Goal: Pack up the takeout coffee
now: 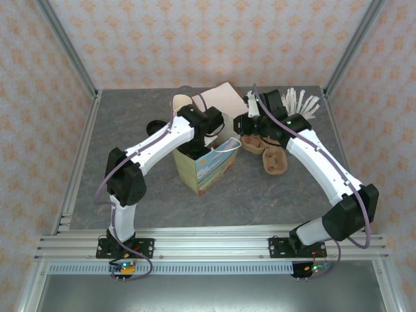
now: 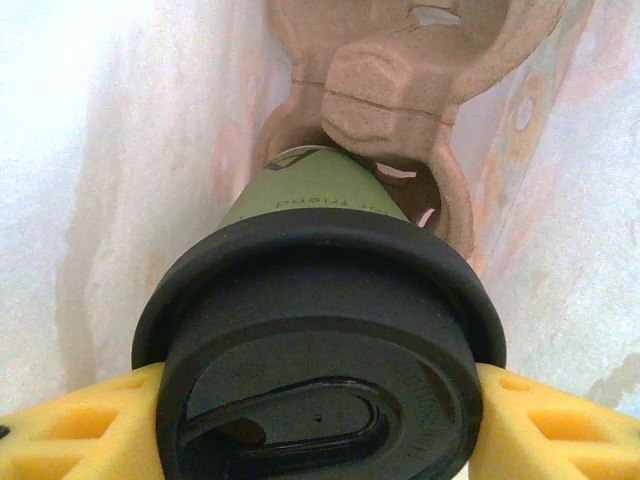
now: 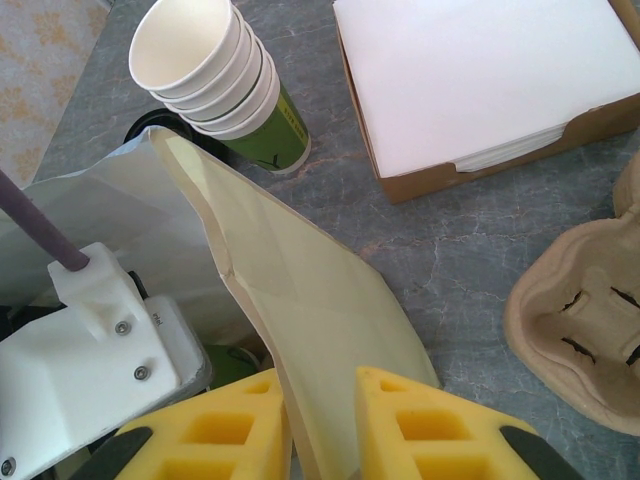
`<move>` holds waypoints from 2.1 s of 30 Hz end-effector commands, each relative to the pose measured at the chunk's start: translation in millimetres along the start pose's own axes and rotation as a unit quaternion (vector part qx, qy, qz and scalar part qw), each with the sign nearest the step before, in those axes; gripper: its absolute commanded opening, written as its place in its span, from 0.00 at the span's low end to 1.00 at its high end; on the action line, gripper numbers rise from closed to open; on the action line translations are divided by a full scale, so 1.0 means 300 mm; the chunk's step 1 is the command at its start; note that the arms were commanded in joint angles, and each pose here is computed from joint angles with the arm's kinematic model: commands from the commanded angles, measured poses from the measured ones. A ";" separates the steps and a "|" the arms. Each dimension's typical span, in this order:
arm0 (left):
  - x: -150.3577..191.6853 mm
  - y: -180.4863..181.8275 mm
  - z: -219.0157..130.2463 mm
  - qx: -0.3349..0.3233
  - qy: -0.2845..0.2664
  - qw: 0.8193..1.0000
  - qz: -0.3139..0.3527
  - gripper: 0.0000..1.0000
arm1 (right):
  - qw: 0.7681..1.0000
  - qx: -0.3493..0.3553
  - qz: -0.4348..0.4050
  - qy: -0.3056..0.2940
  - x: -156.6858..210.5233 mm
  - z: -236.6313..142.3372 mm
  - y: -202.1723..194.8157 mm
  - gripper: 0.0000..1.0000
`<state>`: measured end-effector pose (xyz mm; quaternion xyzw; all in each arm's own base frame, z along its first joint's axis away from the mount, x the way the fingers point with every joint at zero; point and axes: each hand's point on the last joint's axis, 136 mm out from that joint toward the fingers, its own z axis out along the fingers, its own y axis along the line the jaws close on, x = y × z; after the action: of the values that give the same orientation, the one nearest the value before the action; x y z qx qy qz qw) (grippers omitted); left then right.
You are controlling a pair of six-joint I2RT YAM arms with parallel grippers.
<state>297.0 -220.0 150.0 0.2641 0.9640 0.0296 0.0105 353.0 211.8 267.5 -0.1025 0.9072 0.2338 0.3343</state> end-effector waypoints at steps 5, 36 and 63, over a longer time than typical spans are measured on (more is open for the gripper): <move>-0.010 -0.028 0.012 0.029 -0.015 0.999 -0.006 0.34 | 1.000 0.011 -0.010 0.004 0.013 -0.007 -0.007 0.22; -0.032 -0.043 -0.034 0.023 -0.031 0.999 0.009 0.34 | 1.000 0.014 -0.010 0.008 0.016 0.006 -0.011 0.22; -0.025 -0.057 -0.047 0.039 -0.035 0.998 0.026 0.34 | 1.000 0.014 -0.012 0.011 0.016 0.009 -0.008 0.22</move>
<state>297.6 -235.2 159.5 0.2758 0.9607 -0.0011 0.0313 353.0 212.3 266.8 -0.1062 0.9072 0.2312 0.3349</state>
